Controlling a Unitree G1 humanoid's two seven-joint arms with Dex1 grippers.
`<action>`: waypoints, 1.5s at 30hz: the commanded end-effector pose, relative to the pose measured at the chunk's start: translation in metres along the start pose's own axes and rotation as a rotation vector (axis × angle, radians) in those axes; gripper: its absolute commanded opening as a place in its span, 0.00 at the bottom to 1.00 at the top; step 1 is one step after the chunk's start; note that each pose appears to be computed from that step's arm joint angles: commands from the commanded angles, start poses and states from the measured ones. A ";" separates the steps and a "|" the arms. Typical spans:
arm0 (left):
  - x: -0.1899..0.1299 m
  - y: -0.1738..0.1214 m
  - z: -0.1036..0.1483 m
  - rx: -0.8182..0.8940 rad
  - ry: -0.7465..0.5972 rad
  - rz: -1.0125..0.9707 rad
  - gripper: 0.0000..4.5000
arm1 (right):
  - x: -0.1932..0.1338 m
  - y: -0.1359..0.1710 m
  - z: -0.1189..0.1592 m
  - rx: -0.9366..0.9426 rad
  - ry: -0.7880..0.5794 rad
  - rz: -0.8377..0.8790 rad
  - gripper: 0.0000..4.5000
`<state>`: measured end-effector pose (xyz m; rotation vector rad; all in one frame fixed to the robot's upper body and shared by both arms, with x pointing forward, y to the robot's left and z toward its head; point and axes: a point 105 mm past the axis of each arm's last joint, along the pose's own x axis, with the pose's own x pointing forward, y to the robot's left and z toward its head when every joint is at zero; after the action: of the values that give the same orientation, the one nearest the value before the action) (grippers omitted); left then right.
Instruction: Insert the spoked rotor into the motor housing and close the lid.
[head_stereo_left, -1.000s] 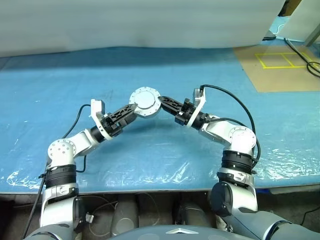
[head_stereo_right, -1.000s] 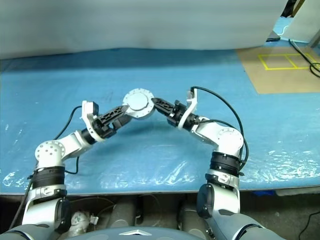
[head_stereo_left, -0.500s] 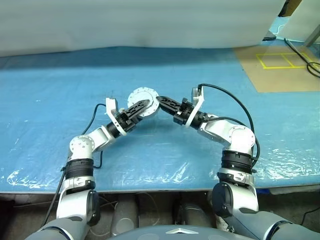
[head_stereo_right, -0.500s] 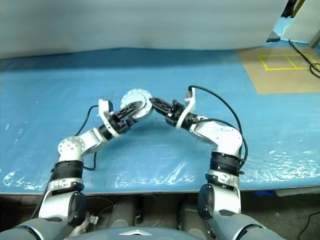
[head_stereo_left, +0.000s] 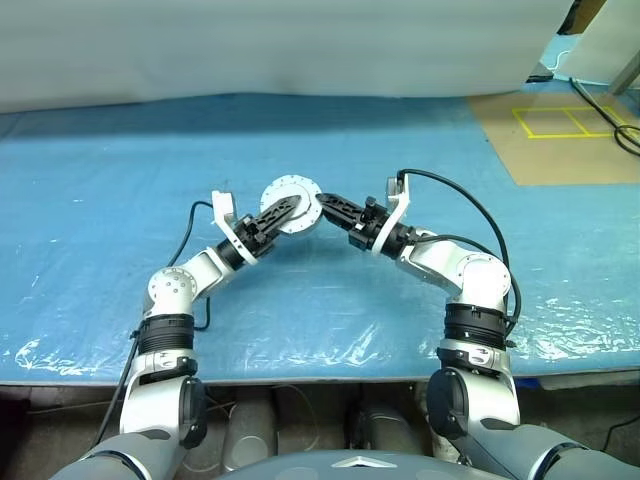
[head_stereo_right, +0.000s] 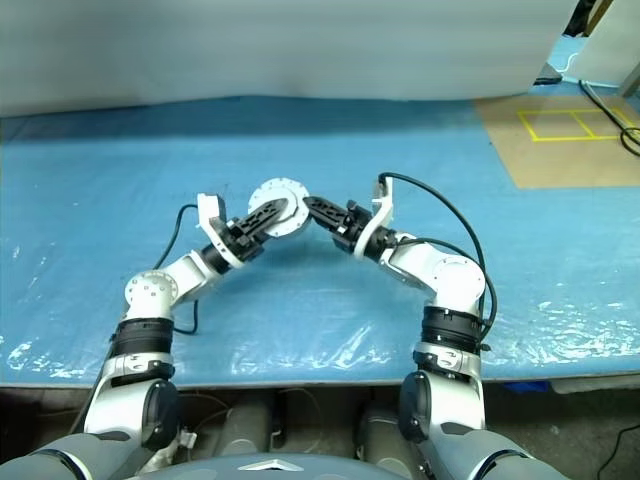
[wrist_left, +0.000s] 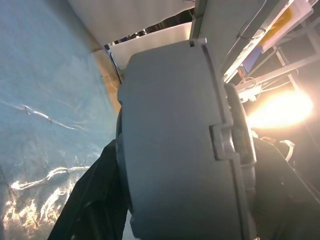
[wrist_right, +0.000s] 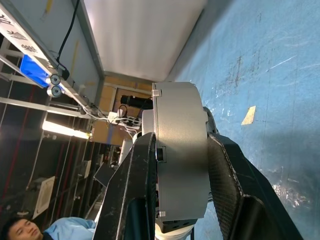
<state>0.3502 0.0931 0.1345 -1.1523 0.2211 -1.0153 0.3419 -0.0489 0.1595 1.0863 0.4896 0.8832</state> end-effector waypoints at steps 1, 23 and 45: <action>0.004 -0.002 0.008 0.044 -0.031 0.009 0.60 | 0.006 0.030 0.001 -0.056 -0.006 0.101 0.25; -0.004 -0.021 0.061 0.181 -0.262 0.012 0.60 | 0.006 0.019 0.003 -0.054 -0.021 0.057 0.66; -0.093 0.057 0.155 0.555 -0.684 0.693 0.60 | 0.013 0.004 0.001 -0.119 0.007 -0.028 0.66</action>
<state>0.4205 0.2547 0.0937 -0.8064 -0.0929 -0.0176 0.3484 -0.0378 0.1532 0.9719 0.4940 0.8549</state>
